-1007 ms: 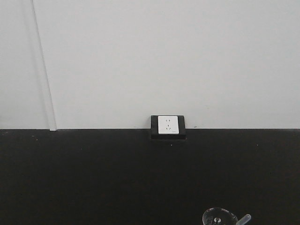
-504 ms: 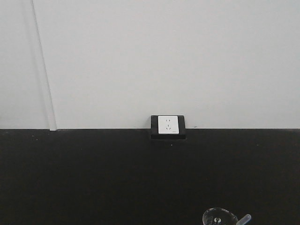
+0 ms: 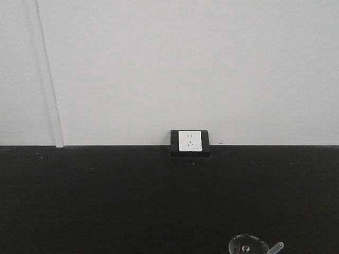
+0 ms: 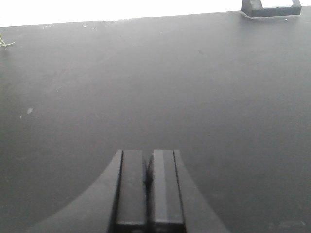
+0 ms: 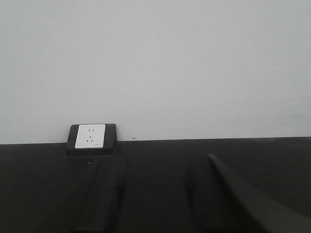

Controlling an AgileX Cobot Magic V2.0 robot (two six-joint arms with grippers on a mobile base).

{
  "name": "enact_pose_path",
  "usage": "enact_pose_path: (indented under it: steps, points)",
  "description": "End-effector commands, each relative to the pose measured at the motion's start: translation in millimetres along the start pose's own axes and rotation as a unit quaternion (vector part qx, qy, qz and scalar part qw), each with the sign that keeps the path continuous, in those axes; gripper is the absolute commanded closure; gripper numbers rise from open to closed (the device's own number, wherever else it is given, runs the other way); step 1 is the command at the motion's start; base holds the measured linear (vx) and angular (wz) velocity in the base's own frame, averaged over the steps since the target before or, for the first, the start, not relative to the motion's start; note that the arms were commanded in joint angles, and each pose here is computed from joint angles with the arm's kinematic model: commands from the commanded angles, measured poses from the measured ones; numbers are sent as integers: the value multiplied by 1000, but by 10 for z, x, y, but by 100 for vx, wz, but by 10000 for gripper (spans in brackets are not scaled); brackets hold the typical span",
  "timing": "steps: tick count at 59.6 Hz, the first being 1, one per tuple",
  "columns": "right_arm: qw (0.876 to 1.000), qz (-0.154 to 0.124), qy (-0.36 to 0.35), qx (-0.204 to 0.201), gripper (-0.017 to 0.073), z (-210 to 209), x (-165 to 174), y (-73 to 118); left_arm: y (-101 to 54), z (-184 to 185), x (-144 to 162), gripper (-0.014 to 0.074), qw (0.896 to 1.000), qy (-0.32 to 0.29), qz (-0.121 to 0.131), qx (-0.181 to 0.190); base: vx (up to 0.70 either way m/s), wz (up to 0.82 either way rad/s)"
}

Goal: Grab transparent chemical and place on left bench

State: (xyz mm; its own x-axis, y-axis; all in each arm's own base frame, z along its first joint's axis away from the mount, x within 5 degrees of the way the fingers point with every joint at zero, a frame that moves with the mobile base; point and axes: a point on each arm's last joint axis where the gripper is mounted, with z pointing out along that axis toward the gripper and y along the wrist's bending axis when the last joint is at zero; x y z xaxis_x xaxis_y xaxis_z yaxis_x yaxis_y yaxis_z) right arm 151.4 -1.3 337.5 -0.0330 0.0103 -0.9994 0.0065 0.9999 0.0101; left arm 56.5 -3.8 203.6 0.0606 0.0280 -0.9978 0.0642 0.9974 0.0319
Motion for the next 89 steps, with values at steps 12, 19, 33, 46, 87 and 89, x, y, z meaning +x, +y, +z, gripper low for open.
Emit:
enact_pose_path:
  steps: [12,19,33,46,87,89]
  points:
    - [993,92,-68,-9,-171,-17,-219,4,1,-13,-28,597,999,-41,-4,-1,0,0]
    - [984,173,-35,-13,-156,129,-125,19,1,-13,-28,597,999,-41,-4,-1,0,0]
    - [973,211,67,-60,-64,611,256,299,1,-13,-28,597,999,-41,-4,-1,0,0]
    - [966,197,134,-99,11,906,621,591,1,-13,-28,597,999,-41,-4,-1,0,0]
    - [947,207,235,-64,82,1120,1087,625,1,-13,-28,597,999,-41,-4,-1,0,0]
    - [947,207,239,-63,104,1119,1096,625,1,-13,-28,597,999,-41,-4,-1,0,0]
